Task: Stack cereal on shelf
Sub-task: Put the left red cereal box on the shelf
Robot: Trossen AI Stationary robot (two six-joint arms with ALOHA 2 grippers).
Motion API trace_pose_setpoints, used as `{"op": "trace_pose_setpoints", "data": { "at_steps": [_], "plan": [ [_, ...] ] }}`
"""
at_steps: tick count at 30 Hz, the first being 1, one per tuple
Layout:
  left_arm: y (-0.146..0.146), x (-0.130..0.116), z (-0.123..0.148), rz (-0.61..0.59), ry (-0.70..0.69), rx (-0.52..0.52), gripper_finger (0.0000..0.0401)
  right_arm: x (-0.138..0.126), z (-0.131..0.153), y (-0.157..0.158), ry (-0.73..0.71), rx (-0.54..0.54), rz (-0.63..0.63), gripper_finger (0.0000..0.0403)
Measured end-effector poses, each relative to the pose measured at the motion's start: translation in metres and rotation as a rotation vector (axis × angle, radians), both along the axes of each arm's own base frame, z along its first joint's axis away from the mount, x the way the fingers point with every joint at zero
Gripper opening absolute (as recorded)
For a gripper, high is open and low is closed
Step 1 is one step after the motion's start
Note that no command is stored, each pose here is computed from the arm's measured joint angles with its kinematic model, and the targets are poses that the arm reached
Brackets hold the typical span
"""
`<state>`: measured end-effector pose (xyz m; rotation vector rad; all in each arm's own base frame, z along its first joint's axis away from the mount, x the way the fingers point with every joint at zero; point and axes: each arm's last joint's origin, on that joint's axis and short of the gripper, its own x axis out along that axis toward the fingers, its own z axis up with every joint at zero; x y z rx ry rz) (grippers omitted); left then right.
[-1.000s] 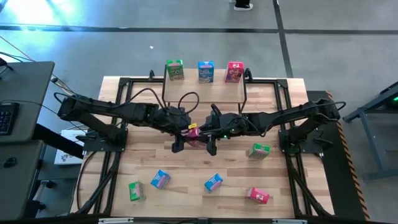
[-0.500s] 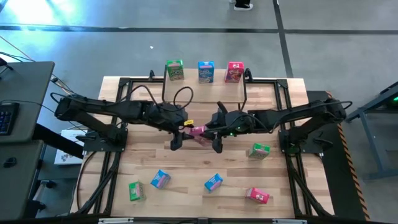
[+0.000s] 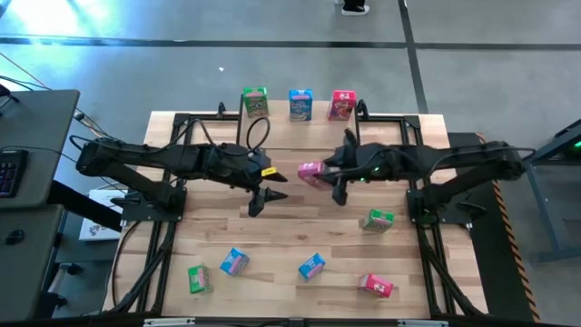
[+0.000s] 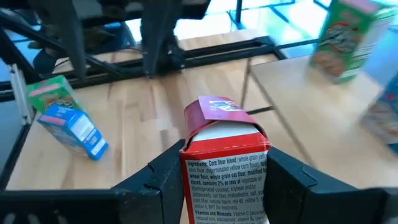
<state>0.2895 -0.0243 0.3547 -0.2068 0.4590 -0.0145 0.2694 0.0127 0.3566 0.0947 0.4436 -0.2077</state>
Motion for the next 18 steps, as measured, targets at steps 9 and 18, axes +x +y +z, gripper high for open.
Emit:
{"op": "trace_pose_setpoints", "data": {
  "at_steps": [9,18],
  "plan": [
    [0.013,-0.002,0.002,0.06,-0.008,0.008,0.0223,-0.054,0.036,-0.025,-0.088,-0.107,0.031,0.0161],
    [0.036,-0.004,0.014,0.177,-0.099,0.024,0.0223,-0.11,0.046,-0.054,-0.2,-0.202,0.014,0.0161]
  ]
}}
